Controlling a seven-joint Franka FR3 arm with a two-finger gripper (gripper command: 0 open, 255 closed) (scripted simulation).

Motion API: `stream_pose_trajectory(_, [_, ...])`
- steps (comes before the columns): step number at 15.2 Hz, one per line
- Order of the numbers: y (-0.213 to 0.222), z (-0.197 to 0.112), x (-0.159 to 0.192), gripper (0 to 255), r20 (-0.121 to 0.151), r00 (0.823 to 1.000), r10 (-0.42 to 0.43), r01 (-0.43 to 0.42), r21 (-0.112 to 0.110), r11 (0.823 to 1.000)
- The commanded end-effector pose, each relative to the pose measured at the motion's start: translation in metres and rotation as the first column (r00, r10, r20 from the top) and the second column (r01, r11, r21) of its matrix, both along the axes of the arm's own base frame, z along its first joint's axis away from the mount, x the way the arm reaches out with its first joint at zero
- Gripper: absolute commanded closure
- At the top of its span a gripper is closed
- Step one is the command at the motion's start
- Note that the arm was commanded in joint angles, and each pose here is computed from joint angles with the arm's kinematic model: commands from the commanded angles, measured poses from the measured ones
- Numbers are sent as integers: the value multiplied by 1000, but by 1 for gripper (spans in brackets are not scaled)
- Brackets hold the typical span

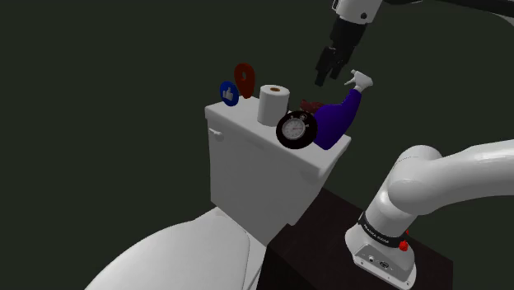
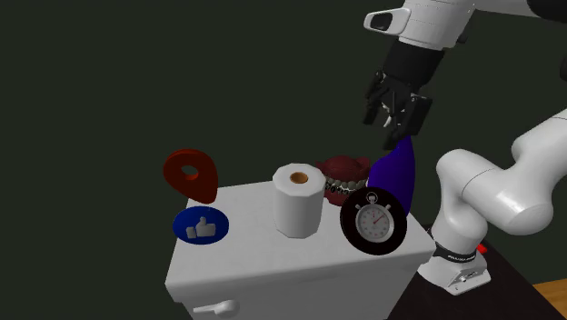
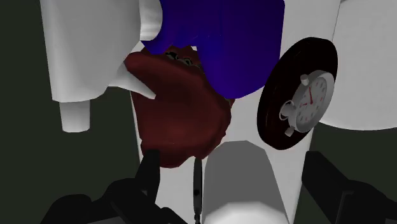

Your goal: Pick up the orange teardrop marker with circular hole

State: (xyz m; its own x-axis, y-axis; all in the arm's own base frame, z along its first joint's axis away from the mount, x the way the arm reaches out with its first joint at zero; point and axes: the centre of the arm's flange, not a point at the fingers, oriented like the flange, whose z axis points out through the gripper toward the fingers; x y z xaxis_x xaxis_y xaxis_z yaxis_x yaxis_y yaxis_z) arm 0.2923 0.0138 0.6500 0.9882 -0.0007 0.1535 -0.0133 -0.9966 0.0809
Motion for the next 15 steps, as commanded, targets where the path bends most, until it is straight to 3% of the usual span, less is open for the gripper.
stream_pose_trajectory(1, [0,0,0,0,0,1000,0,0,0,1000])
stream_pose_trajectory(15, [-42,-26,174,0,42,999,35,-37,64,997])
